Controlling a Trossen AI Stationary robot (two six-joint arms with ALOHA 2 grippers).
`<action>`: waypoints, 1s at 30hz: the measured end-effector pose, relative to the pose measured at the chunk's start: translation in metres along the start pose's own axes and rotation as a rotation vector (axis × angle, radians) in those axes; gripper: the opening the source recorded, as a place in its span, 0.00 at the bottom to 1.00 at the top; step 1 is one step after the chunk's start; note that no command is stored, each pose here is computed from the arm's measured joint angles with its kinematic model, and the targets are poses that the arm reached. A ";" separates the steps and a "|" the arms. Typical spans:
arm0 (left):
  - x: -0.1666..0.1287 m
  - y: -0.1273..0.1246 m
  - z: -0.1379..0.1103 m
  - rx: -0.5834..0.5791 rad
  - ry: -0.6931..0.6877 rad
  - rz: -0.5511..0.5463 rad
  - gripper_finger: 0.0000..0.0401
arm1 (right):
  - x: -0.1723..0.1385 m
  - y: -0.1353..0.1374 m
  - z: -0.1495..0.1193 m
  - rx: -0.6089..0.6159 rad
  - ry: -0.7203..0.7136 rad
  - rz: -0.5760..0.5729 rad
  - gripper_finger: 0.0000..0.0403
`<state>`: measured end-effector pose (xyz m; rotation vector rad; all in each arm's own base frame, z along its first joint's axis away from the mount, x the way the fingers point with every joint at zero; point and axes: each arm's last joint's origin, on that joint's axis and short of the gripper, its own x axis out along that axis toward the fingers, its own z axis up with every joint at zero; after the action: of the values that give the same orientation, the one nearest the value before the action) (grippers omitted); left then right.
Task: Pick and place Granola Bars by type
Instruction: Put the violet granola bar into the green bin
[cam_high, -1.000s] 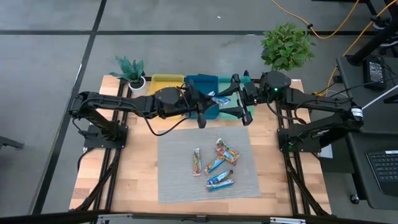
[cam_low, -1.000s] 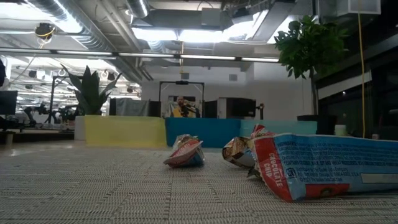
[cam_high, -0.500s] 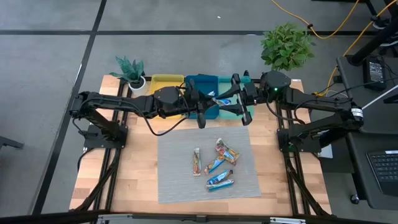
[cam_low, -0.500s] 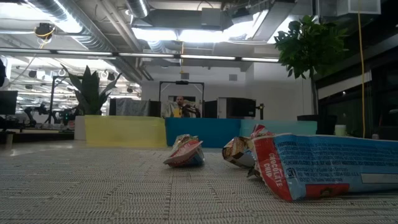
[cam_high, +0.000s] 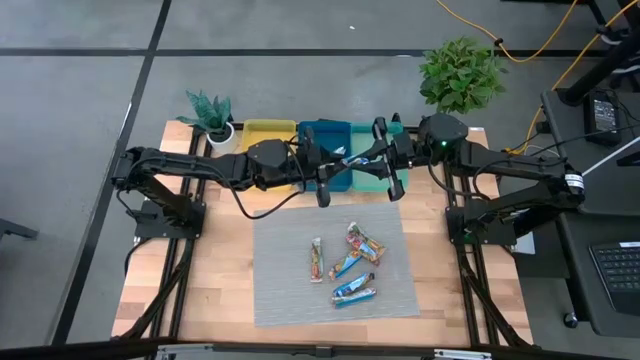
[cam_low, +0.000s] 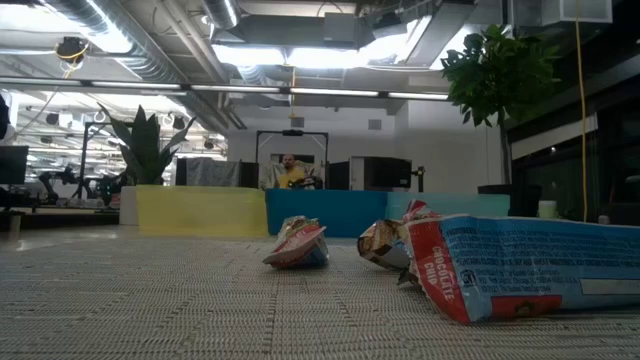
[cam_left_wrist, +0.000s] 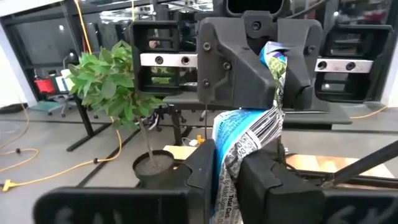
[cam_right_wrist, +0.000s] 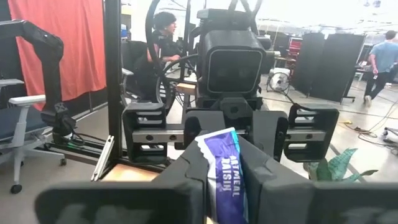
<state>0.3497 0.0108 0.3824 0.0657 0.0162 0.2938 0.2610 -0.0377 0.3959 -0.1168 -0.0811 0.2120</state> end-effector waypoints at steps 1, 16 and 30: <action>0.000 0.000 0.000 0.000 0.000 -0.001 0.14 | 0.000 0.000 0.000 -0.003 0.000 -0.009 0.13; -0.011 -0.031 -0.014 -0.130 0.169 -0.170 0.43 | -0.054 -0.008 0.020 -0.063 0.071 -0.210 0.12; -0.013 -0.036 -0.014 -0.175 0.173 -0.162 0.45 | -0.096 -0.003 0.022 -0.067 0.219 -0.366 0.11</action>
<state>0.3475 -0.0267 0.3661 -0.1341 0.1665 0.1375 0.1660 -0.0585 0.4110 -0.1887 0.1088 -0.1691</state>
